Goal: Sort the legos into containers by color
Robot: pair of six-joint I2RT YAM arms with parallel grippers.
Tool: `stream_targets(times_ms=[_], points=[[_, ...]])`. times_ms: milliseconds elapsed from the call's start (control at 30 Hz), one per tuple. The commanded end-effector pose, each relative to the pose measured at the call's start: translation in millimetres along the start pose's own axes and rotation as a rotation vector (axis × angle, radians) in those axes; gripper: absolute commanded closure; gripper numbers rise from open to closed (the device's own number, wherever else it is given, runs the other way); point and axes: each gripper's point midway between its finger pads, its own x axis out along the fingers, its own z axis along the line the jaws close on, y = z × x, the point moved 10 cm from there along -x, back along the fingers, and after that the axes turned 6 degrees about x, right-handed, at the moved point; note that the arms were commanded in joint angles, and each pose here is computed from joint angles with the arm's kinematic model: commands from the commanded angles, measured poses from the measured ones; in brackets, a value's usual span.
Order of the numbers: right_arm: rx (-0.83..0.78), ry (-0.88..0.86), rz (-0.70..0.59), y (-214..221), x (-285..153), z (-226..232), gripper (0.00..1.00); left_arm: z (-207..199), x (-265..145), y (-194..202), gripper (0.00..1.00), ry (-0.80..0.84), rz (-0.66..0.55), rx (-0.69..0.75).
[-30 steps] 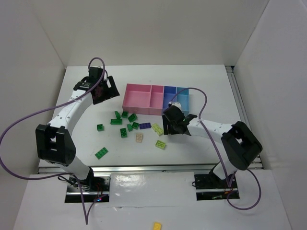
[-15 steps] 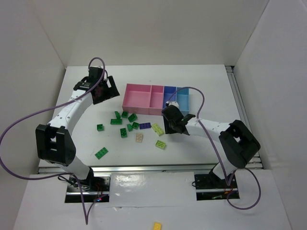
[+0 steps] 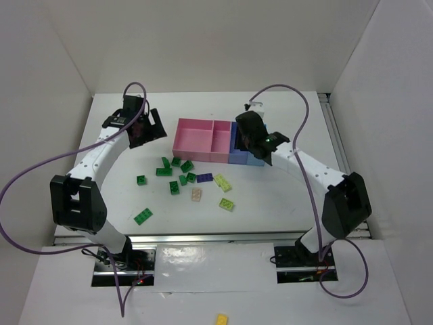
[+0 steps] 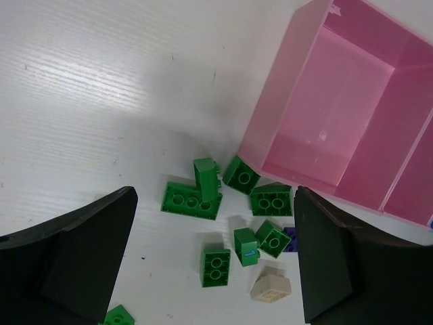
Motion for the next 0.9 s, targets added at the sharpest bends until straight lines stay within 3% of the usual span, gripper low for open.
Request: stream_targets(times_ms=[0,167,233,333,500,700,733,800,833,867], points=[[0.000,0.014,-0.023,-21.0,19.1,2.8,0.68,4.7,2.5,1.8,0.01,0.000,0.002,0.014],[0.026,0.060,-0.012,-31.8,59.2,-1.0,0.65,9.0,1.6,2.5,0.01,-0.007,0.002,0.006],[0.038,0.068,-0.021,-34.9,70.0,-3.2,0.55,12.4,1.5,2.5,0.01,-0.016,0.008,0.000],[0.043,0.081,-0.018,-41.4,75.0,-4.1,0.27,12.7,-1.4,1.6,0.01,-0.013,0.000,0.008],[0.011,0.019,-0.076,-39.5,34.3,5.6,0.25,14.1,-4.6,1.7,0.01,-0.021,-0.003,0.018],[-0.100,-0.118,0.038,23.0,-4.4,14.0,0.30,15.3,-1.5,2.4,0.01,-0.033,0.002,0.028],[-0.158,-0.153,0.104,49.2,-8.3,15.0,0.30,15.3,-1.5,2.4,0.01,-0.033,0.002,0.028],[-0.181,-0.167,0.140,71.4,-13.6,14.9,0.26,15.7,-1.5,2.4,0.01,-0.033,0.002,0.037],[-0.198,-0.163,0.185,90.5,-15.4,7.4,0.13,15.7,-1.5,2.4,0.01,-0.033,0.002,0.037],[-0.213,-0.188,0.202,100.0,-17.0,9.8,0.10,16.0,-0.2,5.3,0.01,-0.028,0.014,0.038]])
